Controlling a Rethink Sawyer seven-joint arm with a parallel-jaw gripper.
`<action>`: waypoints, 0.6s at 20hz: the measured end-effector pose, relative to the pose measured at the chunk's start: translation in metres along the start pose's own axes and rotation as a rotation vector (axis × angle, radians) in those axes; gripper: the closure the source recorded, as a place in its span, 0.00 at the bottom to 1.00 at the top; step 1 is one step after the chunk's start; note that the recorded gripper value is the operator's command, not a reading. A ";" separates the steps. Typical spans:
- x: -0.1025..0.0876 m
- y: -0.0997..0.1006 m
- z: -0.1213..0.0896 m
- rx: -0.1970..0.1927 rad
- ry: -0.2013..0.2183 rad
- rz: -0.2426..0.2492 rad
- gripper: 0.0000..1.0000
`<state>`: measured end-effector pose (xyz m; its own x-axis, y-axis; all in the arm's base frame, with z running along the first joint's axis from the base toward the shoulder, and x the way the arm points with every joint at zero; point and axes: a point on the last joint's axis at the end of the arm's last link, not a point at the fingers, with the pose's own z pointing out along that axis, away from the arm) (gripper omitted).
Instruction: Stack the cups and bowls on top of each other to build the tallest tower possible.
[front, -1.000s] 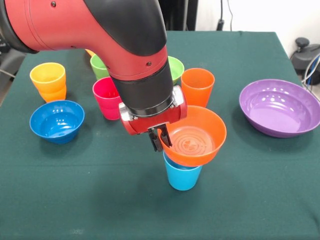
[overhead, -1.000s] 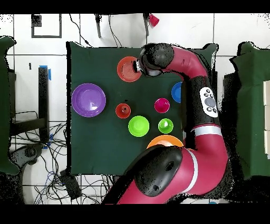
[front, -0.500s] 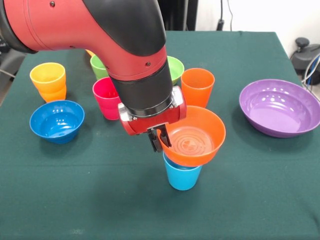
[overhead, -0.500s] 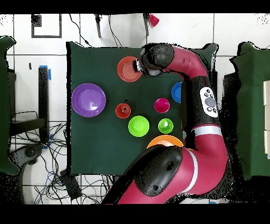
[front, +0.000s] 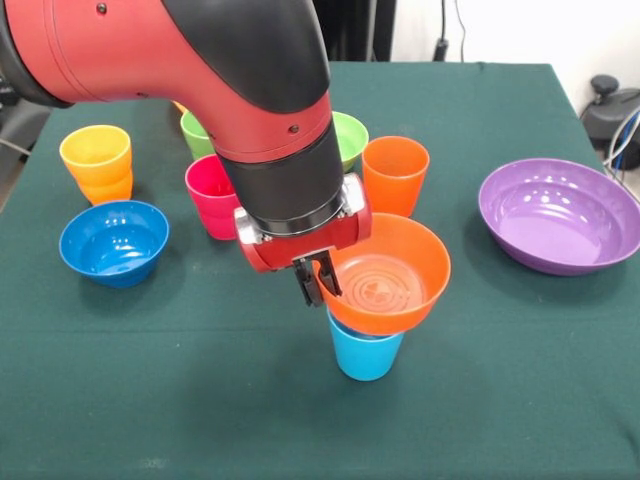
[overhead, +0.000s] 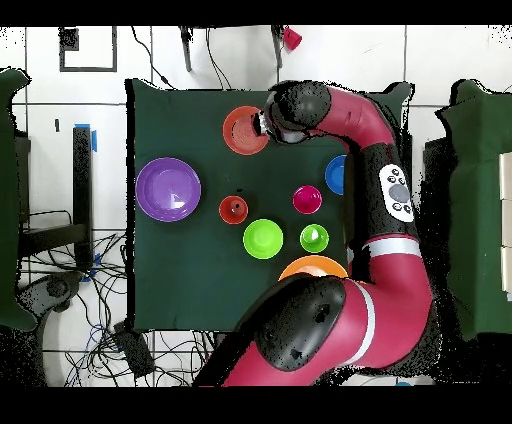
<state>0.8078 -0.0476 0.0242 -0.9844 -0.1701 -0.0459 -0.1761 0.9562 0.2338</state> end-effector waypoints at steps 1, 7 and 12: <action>0.000 0.000 0.000 0.000 -0.001 0.001 1.00; -0.003 -0.003 -0.001 0.002 -0.008 0.004 1.00; -0.007 -0.007 -0.005 0.008 -0.020 0.009 1.00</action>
<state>0.8156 -0.0542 0.0274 -0.9857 -0.1567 -0.0627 -0.1670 0.9596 0.2263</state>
